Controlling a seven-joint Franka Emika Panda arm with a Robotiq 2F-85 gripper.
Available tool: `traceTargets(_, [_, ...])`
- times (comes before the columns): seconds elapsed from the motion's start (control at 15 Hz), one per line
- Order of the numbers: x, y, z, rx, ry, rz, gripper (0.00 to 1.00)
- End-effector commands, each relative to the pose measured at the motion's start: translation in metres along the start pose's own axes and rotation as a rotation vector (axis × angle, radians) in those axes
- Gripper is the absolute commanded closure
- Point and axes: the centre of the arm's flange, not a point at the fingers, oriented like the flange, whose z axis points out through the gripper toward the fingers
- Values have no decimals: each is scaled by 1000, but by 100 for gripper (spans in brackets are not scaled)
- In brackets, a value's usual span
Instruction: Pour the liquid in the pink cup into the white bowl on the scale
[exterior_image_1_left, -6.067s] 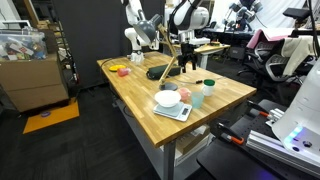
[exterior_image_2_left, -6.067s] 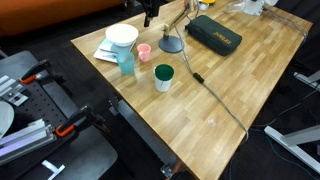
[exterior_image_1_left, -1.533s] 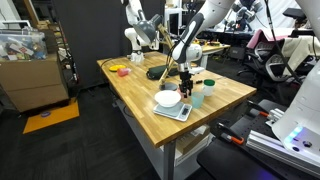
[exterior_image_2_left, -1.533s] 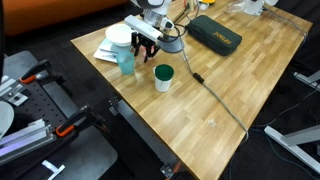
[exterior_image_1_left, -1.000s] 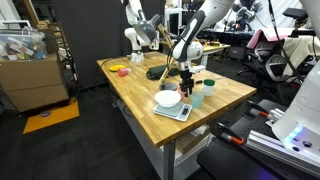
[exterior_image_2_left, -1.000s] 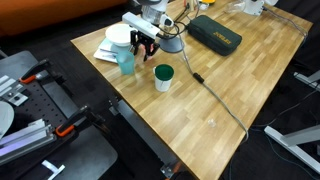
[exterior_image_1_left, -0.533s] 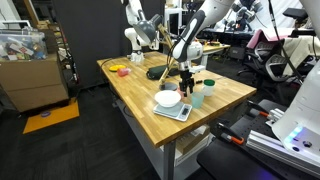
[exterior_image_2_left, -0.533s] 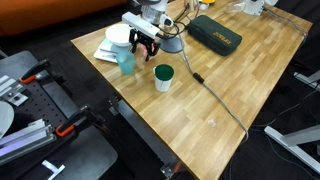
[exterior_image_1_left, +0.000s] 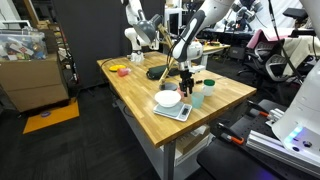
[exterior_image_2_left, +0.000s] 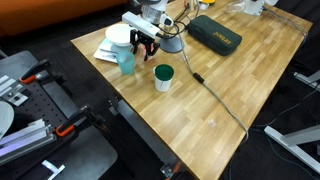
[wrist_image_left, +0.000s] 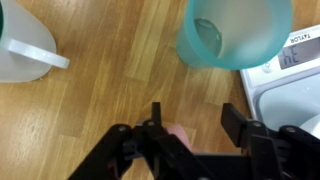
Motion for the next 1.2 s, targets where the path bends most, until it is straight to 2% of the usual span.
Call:
traceTargets(0.0, [-2, -2, -6, -3, 15, 2, 64])
traceTargets(0.33, [-3, -4, -6, 0, 18, 0, 99])
traceTargets(0.6, [-7, -12, -13, -24, 24, -7, 96])
traceTargets(0.87, [-17, -37, -29, -75, 6, -74, 96])
traceTargets(1.0, [-25, -50, -38, -111, -27, -119, 96])
traceTargets(1.13, [-36, -58, -46, -166, -98, -140, 96])
